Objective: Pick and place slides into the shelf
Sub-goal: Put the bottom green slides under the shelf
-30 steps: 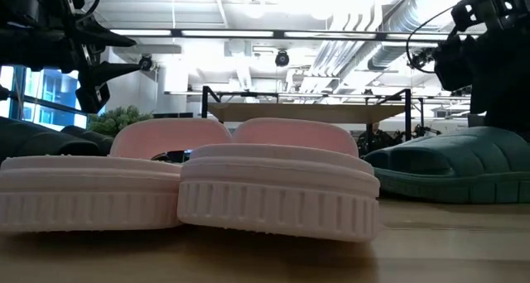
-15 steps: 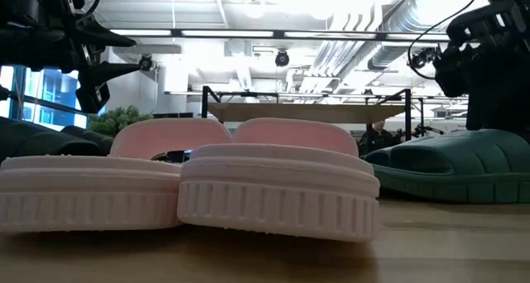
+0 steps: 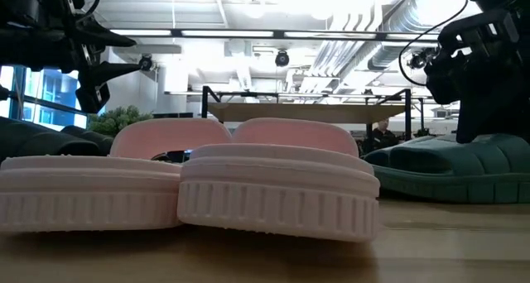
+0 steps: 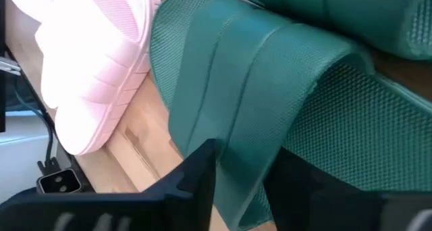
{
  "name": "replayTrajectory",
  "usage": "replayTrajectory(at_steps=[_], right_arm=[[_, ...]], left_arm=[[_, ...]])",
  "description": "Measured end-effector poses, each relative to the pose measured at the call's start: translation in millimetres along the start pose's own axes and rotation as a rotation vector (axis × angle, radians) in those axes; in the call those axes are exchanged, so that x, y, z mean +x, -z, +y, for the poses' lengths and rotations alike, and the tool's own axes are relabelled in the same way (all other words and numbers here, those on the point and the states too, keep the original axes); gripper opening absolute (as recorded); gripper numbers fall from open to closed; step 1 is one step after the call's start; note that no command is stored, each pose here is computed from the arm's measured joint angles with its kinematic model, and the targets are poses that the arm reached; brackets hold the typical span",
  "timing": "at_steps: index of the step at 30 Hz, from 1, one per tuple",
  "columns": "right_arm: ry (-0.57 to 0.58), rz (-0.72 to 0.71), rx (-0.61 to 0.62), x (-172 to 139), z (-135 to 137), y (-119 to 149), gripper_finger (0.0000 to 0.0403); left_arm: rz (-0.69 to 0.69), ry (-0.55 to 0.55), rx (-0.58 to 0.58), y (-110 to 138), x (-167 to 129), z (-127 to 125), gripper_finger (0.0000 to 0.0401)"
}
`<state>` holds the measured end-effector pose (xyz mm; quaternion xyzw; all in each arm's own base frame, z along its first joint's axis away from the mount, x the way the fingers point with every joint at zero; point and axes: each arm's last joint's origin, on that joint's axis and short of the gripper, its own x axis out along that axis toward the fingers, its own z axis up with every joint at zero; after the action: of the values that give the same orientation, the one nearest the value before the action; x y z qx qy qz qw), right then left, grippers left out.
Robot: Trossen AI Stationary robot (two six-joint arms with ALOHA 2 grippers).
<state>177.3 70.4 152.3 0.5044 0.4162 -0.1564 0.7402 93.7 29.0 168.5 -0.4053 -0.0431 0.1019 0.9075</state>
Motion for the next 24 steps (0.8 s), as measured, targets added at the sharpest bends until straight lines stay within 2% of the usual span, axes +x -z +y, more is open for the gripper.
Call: replayTrajectory(at_steps=[5,7,15,20,24], right_arm=[[-0.006,-0.002,0.0,0,1,0,0.0024],[-0.017,-0.007,-0.004,0,2,1,0.0008],[-0.063,-0.054,-0.032,-12,24,6,0.0003],[-0.07,-0.106,-0.068,-30,52,7,0.0002],[-0.112,-0.221,-0.084,-51,81,2,0.0001]], left_arm=[[0.0,0.0,0.0,0,0,0,0.0159],[0.0,0.0,0.0,0,0,0,0.0159],[0.0,0.0,0.0,0,0,0,0.0159],[0.0,0.0,0.0,0,0,0,0.0159],[0.0,0.0,0.0,0,0,0,0.0159]])
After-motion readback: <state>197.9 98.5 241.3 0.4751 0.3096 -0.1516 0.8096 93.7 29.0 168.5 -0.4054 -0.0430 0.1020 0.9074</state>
